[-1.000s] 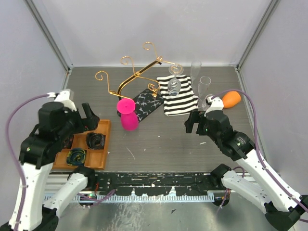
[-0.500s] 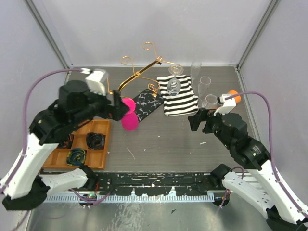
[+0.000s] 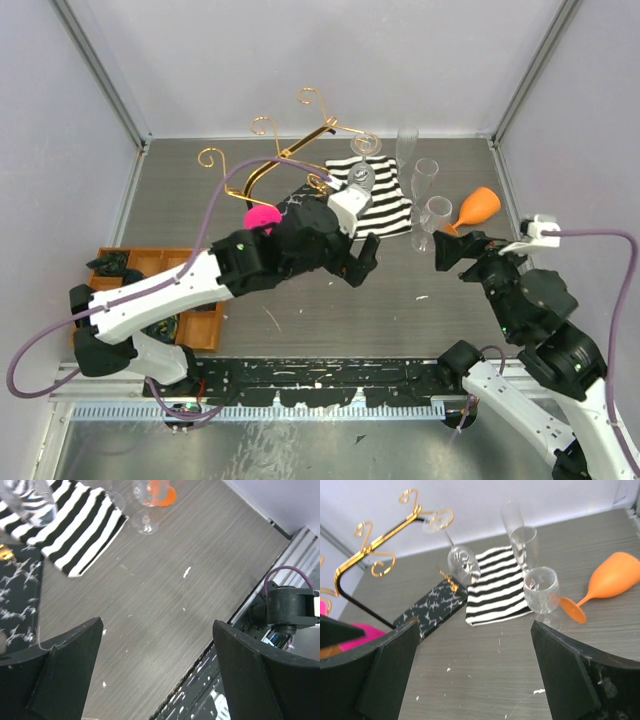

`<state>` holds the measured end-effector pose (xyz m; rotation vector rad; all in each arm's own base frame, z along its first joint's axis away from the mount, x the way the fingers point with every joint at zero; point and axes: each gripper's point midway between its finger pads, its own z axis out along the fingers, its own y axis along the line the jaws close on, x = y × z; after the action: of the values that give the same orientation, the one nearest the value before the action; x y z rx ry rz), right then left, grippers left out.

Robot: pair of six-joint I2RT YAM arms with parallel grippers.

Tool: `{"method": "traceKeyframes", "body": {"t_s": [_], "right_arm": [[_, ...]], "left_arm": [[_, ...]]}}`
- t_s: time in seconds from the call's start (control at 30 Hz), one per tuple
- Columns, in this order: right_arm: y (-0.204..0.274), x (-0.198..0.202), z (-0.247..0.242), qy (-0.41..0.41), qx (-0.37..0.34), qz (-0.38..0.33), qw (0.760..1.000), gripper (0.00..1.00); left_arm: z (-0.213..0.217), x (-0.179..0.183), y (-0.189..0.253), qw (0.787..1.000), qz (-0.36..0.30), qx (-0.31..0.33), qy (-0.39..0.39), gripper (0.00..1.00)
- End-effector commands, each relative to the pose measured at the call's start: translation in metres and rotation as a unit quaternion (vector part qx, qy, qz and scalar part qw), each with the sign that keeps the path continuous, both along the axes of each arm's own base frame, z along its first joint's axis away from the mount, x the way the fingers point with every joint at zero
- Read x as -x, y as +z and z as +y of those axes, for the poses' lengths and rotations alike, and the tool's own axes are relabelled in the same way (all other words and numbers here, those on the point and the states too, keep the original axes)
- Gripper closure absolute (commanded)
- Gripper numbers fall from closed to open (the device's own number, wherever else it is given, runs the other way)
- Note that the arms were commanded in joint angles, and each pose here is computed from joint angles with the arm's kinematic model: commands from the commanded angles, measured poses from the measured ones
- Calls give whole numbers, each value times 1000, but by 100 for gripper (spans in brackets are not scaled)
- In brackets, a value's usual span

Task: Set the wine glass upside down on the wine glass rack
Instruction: Pick up the wine glass at the center of the board.

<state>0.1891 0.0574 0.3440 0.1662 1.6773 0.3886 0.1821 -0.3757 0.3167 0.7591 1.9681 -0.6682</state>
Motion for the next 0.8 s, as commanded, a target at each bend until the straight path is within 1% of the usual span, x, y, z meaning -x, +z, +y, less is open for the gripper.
{"method": "traceKeyframes", "body": {"t_s": [0.0,0.1,0.17,0.2,0.27,0.37,0.47,0.53,0.67,0.77], "right_arm": [[39,13,-33,-58,-24,-58,996,1],[51,23,-44,-65,-27,-77,995,1],[54,27,-47,-66,-28,-82,994,1],[53,27,-48,-66,-28,-83,994,1],[51,28,-48,-67,-28,-81,994,2],[49,29,-47,-64,-29,-76,995,2],[45,30,-49,-65,-30,-72,995,2],[43,32,-50,-67,-33,-72,995,2],[41,35,-52,-67,-39,-73,994,2],[39,36,-53,-68,-38,-71,994,2]], "left_arm": [[-40,4,9,994,-60,85,-24,2],[-62,-3,-13,992,-68,102,-23,2],[-78,-5,-28,991,-71,105,-37,2],[-89,-6,-31,988,-81,123,-46,2],[-106,-4,-48,984,-91,136,-71,2],[-126,-9,-74,982,-93,144,-73,2],[-147,-12,-95,978,-110,151,-93,2],[-157,-16,-111,976,-120,160,-91,2],[-169,-27,-131,969,-137,194,-70,2],[-176,-38,-155,968,-149,193,-54,2]]}}
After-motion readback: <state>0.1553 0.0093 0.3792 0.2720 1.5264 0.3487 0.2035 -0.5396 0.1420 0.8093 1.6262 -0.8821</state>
